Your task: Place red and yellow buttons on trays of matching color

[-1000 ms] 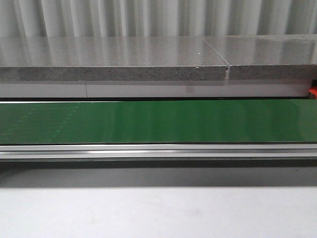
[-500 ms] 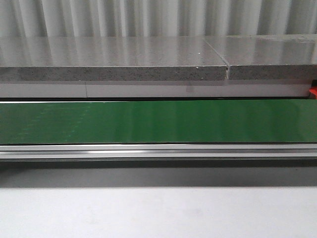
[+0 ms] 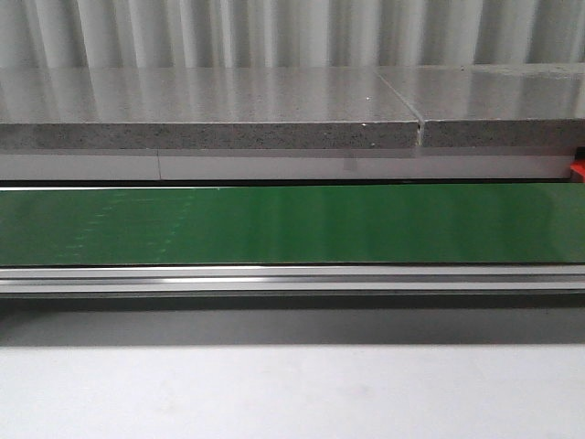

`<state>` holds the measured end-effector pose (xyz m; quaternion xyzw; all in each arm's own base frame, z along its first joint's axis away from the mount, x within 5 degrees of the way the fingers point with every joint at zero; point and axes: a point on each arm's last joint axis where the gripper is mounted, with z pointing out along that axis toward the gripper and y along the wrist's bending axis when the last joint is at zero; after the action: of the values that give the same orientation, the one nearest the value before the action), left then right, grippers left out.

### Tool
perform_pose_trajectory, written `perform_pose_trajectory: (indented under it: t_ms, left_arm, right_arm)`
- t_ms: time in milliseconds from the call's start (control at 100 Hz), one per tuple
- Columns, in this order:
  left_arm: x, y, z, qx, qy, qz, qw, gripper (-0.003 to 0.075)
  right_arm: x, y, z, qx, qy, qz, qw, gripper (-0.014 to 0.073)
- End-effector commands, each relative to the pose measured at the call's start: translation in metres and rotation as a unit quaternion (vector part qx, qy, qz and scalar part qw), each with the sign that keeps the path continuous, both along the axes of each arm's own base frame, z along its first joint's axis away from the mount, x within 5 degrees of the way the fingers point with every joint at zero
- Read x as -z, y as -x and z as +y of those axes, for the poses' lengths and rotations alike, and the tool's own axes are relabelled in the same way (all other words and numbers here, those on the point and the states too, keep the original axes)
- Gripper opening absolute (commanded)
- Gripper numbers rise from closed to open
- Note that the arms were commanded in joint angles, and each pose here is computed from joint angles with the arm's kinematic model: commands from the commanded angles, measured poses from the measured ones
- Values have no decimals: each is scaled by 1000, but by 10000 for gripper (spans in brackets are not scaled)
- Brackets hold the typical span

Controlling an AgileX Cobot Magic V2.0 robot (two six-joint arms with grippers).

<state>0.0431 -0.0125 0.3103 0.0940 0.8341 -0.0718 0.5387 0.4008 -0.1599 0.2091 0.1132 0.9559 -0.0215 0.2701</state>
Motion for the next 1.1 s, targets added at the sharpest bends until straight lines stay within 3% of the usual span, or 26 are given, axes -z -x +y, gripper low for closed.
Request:
perform_pose_trajectory:
  t_ms: [0,190,450,790,1090]
  left_arm:
    - [-13,-2,-1,4,15,-41,999,-21]
    - [-13,-2,-1,4,15,-41,999,-21]
    - [-13,-2,-1,4,15,-41,999,-21]
    - [-13,-2,-1,4,15,-41,999,-21]
    - [-13,-2,-1,4,15,-41,999,-21]
  right_arm:
    - [-40,1,-2,1,27,-57,998,573]
    - [-62,9,2,0,34,-74,997,407]
    - [-118,28,17,-10,62,-139,988,-77]
    - [-161,41,87,-93,67,-190,975,-69]
    - [-155,62,150,-175,48,-183,966,-69]
